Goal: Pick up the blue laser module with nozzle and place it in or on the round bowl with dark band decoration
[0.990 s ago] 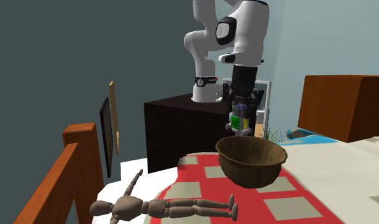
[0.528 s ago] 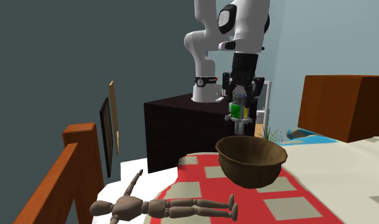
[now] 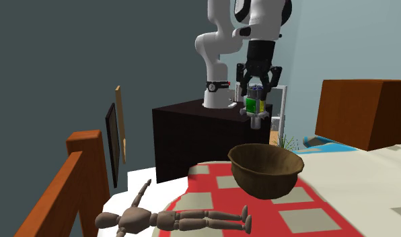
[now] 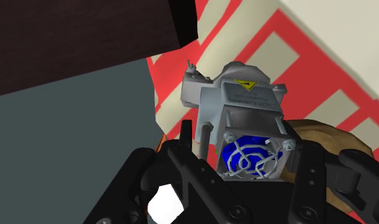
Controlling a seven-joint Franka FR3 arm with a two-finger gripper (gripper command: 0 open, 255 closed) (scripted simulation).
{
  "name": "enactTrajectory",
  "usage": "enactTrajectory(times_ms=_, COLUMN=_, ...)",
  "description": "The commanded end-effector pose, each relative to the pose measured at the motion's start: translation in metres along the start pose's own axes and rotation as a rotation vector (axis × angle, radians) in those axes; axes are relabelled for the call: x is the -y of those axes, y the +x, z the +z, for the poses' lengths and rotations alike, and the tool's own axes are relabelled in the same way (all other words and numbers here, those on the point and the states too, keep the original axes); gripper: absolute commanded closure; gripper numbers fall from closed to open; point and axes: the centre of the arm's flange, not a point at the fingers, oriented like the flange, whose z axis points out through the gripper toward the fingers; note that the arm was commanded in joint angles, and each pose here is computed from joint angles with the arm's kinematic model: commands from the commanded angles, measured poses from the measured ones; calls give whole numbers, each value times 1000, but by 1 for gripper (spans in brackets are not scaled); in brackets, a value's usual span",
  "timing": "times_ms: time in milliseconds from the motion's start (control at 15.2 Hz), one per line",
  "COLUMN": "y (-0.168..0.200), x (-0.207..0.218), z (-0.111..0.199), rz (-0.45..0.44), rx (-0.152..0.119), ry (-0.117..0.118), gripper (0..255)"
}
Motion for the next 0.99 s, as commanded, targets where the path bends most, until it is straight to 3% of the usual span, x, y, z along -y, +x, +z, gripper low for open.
enactTrajectory(times_ms=0, y=0, x=-2, z=-10, rz=0, rx=1, ry=0, gripper=255)
enactTrajectory(times_ms=594, y=-1, x=-6, z=-53, rz=0, rx=1, ry=0, gripper=255)
enactTrajectory(times_ms=924, y=48, x=34, z=-72, rz=0, rx=1, ry=0, gripper=255)
